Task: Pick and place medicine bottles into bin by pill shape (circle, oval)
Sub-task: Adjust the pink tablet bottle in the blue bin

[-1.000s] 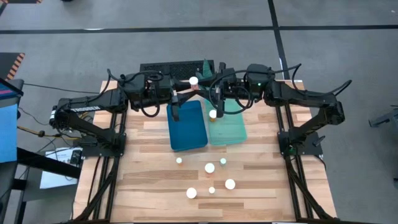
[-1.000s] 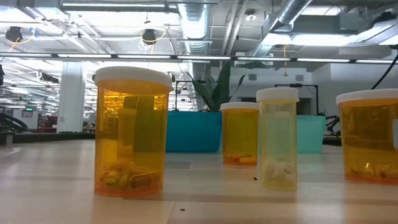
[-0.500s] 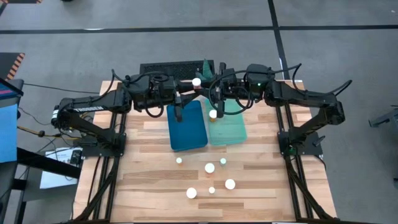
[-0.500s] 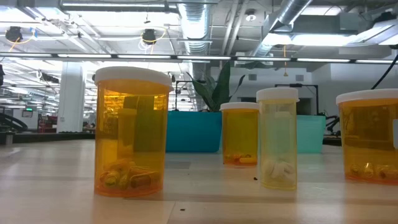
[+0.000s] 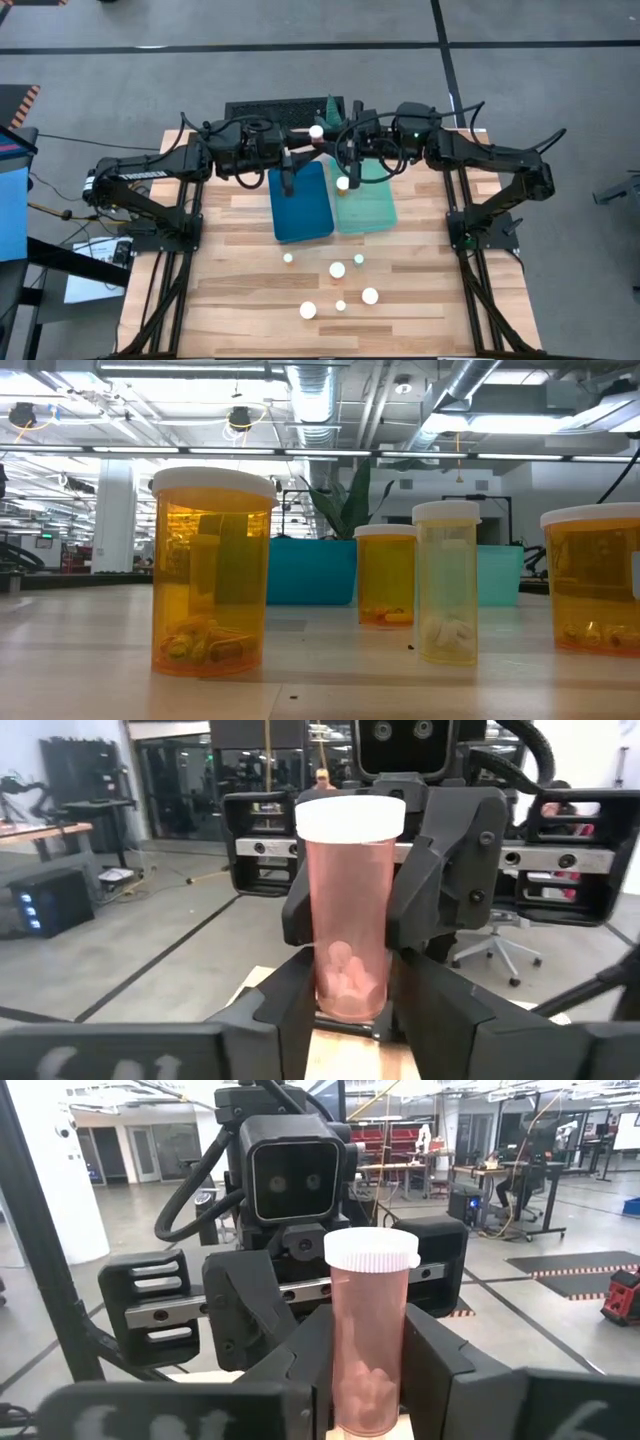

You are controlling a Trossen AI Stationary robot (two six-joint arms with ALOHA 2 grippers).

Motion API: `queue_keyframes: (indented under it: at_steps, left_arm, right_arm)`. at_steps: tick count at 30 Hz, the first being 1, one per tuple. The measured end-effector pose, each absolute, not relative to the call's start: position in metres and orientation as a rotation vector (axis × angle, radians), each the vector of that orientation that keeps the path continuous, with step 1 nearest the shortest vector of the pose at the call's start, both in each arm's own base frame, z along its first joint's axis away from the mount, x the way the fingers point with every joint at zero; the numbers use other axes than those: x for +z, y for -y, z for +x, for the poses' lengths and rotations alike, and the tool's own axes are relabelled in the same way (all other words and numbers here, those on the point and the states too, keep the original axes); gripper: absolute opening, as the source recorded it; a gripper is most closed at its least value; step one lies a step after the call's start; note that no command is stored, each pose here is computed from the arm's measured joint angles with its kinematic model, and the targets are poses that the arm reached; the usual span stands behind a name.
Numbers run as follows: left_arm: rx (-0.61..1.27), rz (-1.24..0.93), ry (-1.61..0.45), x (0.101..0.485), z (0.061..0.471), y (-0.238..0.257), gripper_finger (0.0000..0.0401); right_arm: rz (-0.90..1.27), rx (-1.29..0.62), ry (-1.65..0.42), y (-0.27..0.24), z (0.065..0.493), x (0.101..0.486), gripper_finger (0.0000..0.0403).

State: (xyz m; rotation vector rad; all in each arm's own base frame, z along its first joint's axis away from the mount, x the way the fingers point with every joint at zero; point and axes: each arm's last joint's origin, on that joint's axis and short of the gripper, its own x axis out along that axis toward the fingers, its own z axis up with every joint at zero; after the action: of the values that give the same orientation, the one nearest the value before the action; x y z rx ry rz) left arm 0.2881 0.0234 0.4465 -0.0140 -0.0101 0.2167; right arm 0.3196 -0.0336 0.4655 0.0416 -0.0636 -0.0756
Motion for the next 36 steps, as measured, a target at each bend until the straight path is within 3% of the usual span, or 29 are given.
queue_keyframes:
  at_steps: [12, 18, 24, 28, 36]
  left_arm:
    - [0.162, -0.087, -0.112, 0.436, 0.285, -0.016, 0.0221]
    - [0.195, -0.156, -0.245, 0.437, 0.248, -0.015, 0.0226]
    - [0.294, -0.166, -0.102, 0.466, 0.197, -0.016, 0.0226]
    - [0.28, -0.122, -0.078, 0.469, 0.198, -0.016, 0.0226]
    - [0.167, -0.079, -0.271, 0.437, 0.243, -0.014, 0.0226]
  right_arm:
    - [0.04, -0.075, 0.066, 0.034, 0.32, 0.466, 0.0102]
    - [0.026, -0.077, 0.035, 0.032, 0.307, 0.47, 0.0102]
    - [0.034, -0.078, -0.118, 0.032, 0.305, 0.456, 0.0102]
    - [0.037, -0.064, -0.194, 0.028, 0.314, 0.443, 0.0102]
    - [0.036, -0.02, -0.266, 0.015, 0.34, 0.42, 0.0102]
